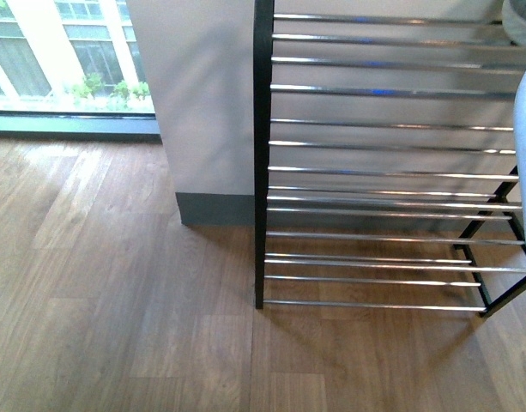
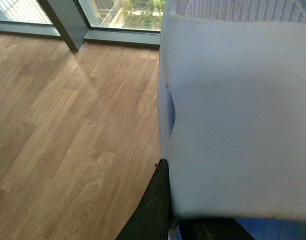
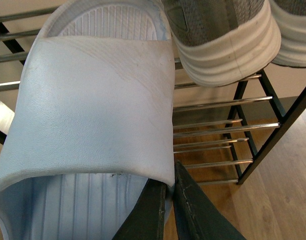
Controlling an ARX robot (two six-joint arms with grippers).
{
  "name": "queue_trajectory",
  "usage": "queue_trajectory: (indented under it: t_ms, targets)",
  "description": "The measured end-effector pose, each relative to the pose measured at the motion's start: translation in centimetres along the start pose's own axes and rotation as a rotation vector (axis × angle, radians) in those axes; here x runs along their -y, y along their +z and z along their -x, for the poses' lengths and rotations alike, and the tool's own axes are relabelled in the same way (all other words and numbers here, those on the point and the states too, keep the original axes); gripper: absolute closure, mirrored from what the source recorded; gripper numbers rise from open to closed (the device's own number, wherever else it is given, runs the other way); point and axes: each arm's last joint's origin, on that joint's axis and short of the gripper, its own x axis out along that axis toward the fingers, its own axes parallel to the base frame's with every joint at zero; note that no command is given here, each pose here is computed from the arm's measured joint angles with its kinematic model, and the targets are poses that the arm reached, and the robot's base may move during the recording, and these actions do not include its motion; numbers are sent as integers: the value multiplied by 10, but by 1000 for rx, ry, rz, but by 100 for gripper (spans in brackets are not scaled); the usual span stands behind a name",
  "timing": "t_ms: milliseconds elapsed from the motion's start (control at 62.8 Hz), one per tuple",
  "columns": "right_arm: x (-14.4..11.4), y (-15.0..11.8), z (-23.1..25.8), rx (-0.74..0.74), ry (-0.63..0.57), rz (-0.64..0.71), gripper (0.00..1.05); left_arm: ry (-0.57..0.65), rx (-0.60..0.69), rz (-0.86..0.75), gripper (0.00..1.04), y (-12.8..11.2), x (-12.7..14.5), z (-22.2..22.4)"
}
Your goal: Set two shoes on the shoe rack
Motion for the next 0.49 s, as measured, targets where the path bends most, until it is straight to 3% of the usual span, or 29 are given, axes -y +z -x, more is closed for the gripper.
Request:
queue_trajectory:
  t_ms: [207, 335, 494]
  targets:
    - [0, -1, 0, 5, 13, 0, 103, 0, 0, 0, 103, 0, 0, 0]
    - [-7, 1, -1, 194, 144, 20, 103, 0, 0, 0, 103, 0, 0, 0]
    - [-22, 25, -9, 246, 193, 33, 103, 0, 0, 0, 103, 0, 0, 0]
